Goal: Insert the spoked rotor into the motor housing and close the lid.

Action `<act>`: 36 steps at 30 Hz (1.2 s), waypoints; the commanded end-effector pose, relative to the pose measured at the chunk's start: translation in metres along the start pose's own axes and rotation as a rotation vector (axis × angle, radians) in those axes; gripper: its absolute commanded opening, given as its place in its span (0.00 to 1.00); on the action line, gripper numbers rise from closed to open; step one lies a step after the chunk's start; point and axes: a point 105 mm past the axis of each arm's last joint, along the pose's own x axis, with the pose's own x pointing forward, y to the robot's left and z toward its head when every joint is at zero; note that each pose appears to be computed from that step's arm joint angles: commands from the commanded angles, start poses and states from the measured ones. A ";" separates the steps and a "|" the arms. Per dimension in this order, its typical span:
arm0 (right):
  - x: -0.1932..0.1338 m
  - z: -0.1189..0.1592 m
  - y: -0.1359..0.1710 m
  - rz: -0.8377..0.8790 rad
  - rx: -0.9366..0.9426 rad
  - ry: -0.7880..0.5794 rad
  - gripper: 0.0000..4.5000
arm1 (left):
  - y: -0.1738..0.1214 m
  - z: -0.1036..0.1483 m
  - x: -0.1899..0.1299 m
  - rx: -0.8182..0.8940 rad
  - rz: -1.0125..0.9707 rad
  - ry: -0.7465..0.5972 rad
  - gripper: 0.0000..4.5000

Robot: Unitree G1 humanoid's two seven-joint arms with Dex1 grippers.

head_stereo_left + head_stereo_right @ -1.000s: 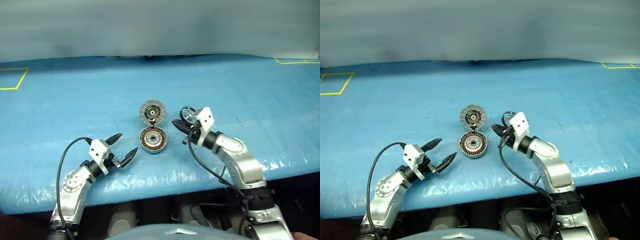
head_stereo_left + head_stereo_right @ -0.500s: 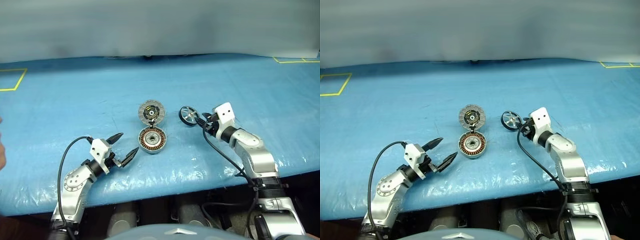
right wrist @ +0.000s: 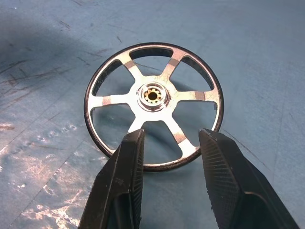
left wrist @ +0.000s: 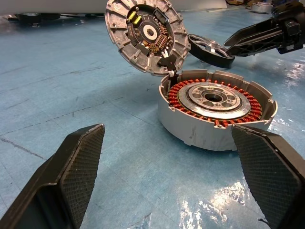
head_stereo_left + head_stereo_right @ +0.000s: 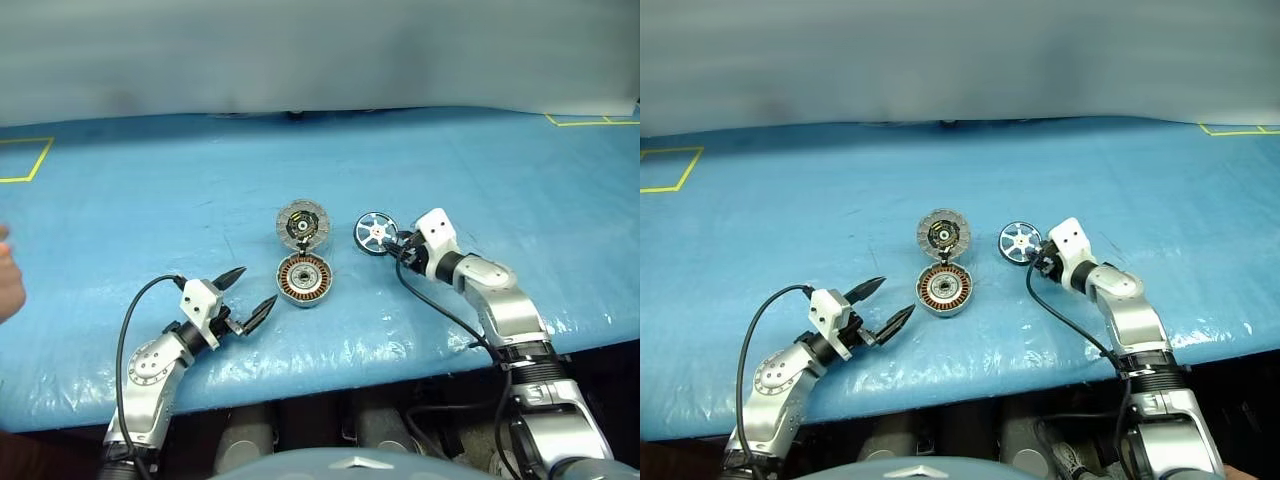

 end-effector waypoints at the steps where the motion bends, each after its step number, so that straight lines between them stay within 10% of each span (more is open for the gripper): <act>1: 0.006 0.012 -0.001 0.004 -0.044 -0.032 0.41 | 0.001 0.005 0.000 0.020 0.001 -0.017 1.00; 8: 0.013 0.005 0.008 0.060 -0.062 0.011 0.41 | 0.001 0.005 -0.001 0.024 0.008 -0.018 1.00; 15: 0.014 -0.011 0.006 0.056 -0.014 0.061 0.00 | 0.001 0.005 -0.002 0.024 0.011 -0.019 1.00; 36: -0.033 0.045 0.086 0.487 0.311 -0.308 0.00 | -0.002 0.009 -0.001 0.020 -0.042 -0.050 1.00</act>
